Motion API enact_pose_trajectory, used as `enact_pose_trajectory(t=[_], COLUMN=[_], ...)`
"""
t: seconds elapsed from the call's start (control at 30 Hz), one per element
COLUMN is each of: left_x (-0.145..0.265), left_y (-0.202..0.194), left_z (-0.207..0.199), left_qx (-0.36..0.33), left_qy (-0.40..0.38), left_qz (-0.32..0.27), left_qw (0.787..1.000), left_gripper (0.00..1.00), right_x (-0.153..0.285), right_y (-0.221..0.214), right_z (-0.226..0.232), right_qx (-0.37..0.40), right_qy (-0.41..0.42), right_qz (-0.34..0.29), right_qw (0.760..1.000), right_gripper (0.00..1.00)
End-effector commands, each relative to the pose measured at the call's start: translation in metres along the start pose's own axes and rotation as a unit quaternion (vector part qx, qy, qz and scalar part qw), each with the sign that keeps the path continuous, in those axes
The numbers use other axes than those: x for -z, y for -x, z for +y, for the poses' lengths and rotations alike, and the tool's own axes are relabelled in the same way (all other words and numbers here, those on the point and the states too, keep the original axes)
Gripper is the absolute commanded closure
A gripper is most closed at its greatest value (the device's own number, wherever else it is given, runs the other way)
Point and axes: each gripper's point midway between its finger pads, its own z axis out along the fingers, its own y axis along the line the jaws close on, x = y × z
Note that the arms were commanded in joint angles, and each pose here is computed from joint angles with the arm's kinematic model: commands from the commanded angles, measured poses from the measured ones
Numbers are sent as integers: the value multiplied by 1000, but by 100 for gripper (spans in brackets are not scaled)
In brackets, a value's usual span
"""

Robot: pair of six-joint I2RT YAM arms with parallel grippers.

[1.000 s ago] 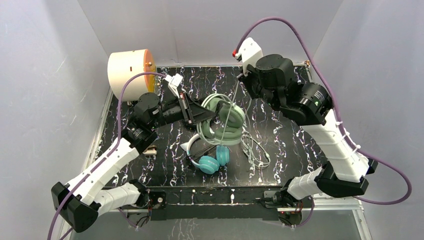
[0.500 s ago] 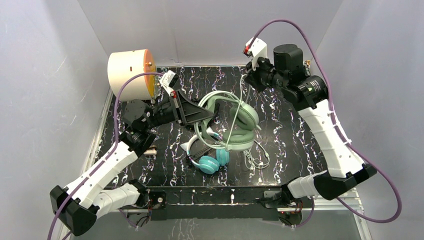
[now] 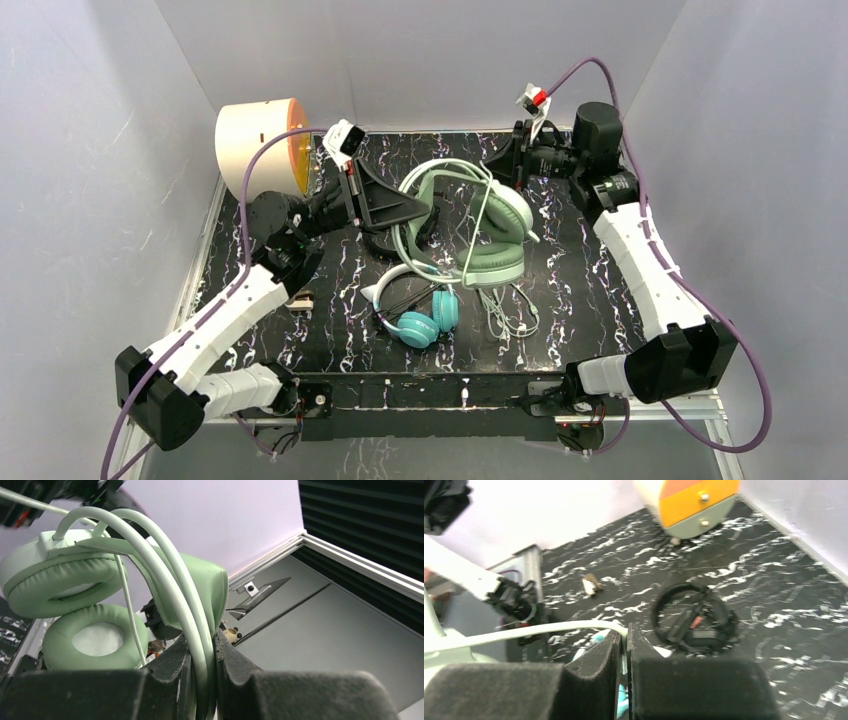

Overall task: Wrap the headphones
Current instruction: Wrap the headphones cable around the headphones.

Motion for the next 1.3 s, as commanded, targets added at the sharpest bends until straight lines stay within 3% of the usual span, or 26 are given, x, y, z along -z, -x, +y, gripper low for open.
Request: enact_pose_trajectory(t=[0.0,0.17,0.4,0.8,1.27], left_x=[-6,-22,-42,-42,-42], left_y=[3,27,65,107,139], left_z=[-87,-106,-127,-161,-189], left_qx=[-75,-84,-114,-178,-229], left_qy=[-127,-184,-231,-276,-309], left_qz=[14,-8,-68,-190,-272], left_qw=[989,979,964,925,882], left_gripper=[100,100,100,100,100], right_x=[-6,-7,-10,-6,-22], right_y=[21,19,5,-26,-47], right_z=[20,17,8,-4,-2], right_qx=[-30,-78,-138,-162,-165], right_qy=[72,57,32,-17,-1], right_qz=[-62,-91,-114,-148,-153], right_qw=[995,991,983,975,974], right_gripper=[84,73,68,50,52])
